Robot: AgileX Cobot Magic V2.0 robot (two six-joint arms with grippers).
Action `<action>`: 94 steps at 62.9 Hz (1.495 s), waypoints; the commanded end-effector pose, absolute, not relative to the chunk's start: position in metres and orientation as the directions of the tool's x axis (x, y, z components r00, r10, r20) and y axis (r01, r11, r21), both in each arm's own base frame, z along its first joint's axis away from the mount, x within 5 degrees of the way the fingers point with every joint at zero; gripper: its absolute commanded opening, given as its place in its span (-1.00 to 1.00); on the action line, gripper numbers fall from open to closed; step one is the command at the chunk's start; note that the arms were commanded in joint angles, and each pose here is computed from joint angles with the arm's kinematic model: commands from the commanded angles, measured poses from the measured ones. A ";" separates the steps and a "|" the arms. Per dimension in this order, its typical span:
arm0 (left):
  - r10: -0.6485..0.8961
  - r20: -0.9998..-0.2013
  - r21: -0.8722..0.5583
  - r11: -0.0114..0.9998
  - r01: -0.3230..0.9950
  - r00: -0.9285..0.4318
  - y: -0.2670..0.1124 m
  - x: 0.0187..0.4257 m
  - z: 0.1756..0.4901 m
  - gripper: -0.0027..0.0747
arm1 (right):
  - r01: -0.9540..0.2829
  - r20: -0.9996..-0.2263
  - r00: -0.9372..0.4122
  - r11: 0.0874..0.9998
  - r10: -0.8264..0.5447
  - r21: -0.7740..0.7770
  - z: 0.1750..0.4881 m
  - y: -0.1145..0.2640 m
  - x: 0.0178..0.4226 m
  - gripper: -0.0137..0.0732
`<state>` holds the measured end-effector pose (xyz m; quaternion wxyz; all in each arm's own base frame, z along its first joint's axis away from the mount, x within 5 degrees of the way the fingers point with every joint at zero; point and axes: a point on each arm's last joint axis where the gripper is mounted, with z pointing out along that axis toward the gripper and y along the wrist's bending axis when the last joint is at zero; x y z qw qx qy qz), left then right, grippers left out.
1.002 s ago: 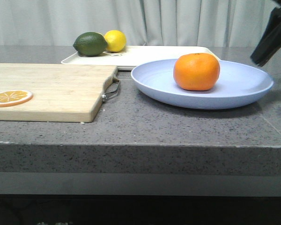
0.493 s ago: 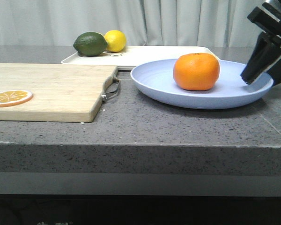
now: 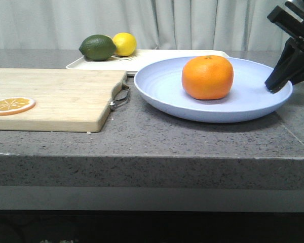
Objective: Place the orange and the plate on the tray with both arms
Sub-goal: 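Move the right gripper to the plate rim nearest it and grasp, then lift the plate with the right gripper and carry it onto the white tray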
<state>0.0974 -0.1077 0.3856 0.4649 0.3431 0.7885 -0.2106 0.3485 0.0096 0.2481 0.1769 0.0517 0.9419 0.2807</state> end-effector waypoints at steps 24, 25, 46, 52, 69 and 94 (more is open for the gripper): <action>0.264 -0.924 -0.030 0.672 0.740 -0.277 -0.109 0.097 0.401 0.76 | -0.038 -0.381 -0.896 0.818 0.227 0.575 0.273 0.012 0.349 -0.84; 0.264 -0.924 -0.030 0.672 0.740 -0.277 -0.109 0.097 0.401 0.76 | -0.037 -0.381 -0.896 0.817 0.227 0.576 0.273 0.012 0.349 -0.84; 0.264 -0.924 -0.030 0.672 0.740 -0.277 -0.109 0.097 0.401 0.76 | -0.080 -0.393 -0.891 0.772 0.228 0.631 0.301 0.017 0.354 -0.84; 0.264 -0.924 -0.030 0.672 0.740 -0.277 -0.109 0.097 0.401 0.76 | -0.078 -0.417 -0.871 0.765 0.260 0.640 0.318 0.017 0.362 -0.84; 0.264 -0.924 -0.030 0.672 0.740 -0.277 -0.109 0.097 0.401 0.76 | -0.077 -0.426 -0.849 0.725 0.312 0.684 0.342 0.033 0.406 -0.84; 0.264 -0.924 -0.030 0.672 0.740 -0.277 -0.109 0.097 0.401 0.76 | -0.036 -0.404 -0.778 0.608 0.481 0.793 0.356 0.064 0.489 -0.84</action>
